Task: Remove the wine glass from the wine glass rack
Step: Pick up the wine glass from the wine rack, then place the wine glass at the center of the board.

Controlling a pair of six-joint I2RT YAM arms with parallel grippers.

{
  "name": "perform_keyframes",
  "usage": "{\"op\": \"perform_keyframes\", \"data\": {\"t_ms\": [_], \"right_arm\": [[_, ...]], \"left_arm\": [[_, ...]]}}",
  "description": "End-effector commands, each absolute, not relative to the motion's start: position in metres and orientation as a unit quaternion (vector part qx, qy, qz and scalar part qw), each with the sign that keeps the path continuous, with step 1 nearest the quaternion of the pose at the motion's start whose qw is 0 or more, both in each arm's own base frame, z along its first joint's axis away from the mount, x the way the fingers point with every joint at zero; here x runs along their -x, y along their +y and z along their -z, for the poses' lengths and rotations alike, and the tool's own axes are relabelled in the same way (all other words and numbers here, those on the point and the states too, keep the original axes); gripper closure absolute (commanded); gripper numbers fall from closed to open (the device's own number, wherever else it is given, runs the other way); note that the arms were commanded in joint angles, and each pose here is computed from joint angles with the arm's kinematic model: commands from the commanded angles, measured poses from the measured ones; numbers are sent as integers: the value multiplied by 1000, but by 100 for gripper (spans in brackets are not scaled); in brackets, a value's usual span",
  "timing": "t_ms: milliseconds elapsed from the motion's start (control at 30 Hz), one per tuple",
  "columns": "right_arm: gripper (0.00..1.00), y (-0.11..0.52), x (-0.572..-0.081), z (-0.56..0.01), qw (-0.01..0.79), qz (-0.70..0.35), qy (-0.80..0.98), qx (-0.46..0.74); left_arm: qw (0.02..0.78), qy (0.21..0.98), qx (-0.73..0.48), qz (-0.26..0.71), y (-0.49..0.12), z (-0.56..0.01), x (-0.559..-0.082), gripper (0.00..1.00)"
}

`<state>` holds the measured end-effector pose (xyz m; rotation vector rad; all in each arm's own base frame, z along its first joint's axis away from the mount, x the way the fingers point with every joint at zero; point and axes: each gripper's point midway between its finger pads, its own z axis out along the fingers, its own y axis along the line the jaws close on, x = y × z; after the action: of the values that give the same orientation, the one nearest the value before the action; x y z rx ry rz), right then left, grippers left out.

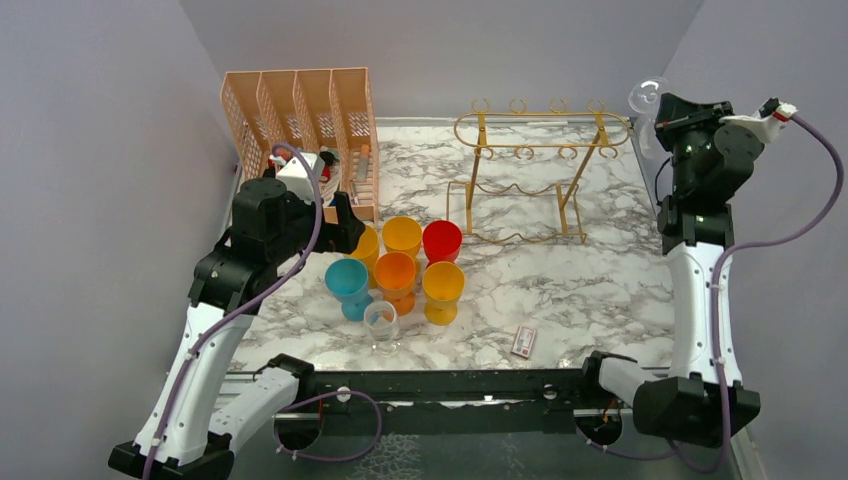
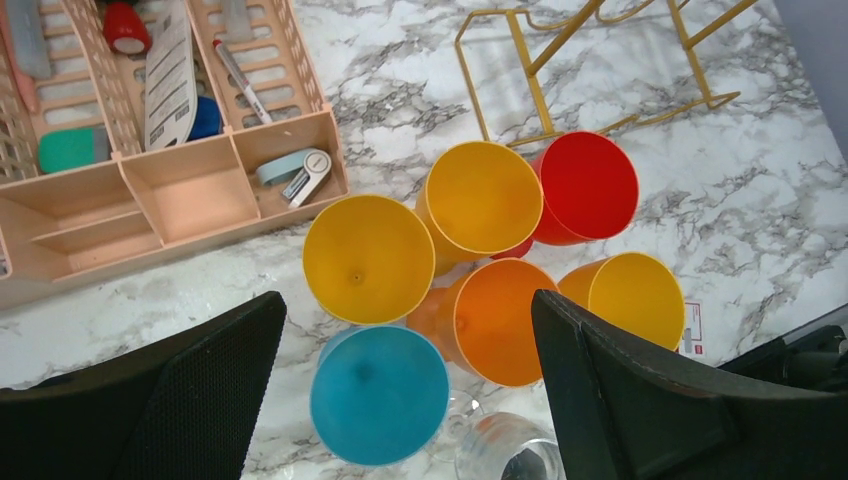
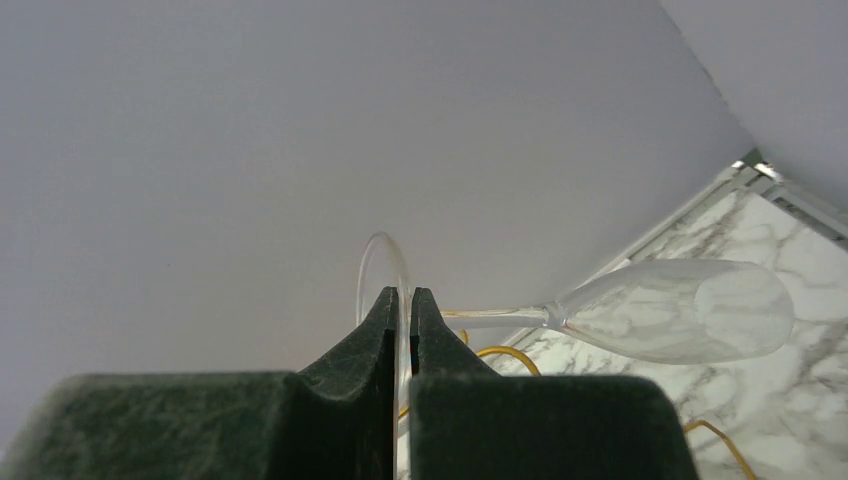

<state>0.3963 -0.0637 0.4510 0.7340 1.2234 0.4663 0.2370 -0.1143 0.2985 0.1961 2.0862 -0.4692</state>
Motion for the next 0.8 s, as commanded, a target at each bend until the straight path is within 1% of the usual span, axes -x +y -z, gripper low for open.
{"op": "perform_keyframes", "data": {"t_ms": [0,267,367,467,600,767], "right_arm": [[99,-78,-364,-439,735,-136,570,-341],[99,-68,-299,-400,704,-109,606,-352],[99,-52,-282,-379,666,-119,654,-339],[99,-20,-254,-365,625,-162,699,-307],[99,26,-213,-349,614,-236,719,-226],[99,68,-195,-322,528,-310,775,-158]], "left_arm": [[529,814,-113,213,-121,-324,-239,1],[554,784,-105,259,-137,-346,-246,1],[562,771,-96,283,-144,-359,-252,1],[538,768,-107,331,-162,-360,-250,2],[512,760,-109,386,-179,-357,-244,3],[479,759,-109,427,-189,-352,-229,4]]}}
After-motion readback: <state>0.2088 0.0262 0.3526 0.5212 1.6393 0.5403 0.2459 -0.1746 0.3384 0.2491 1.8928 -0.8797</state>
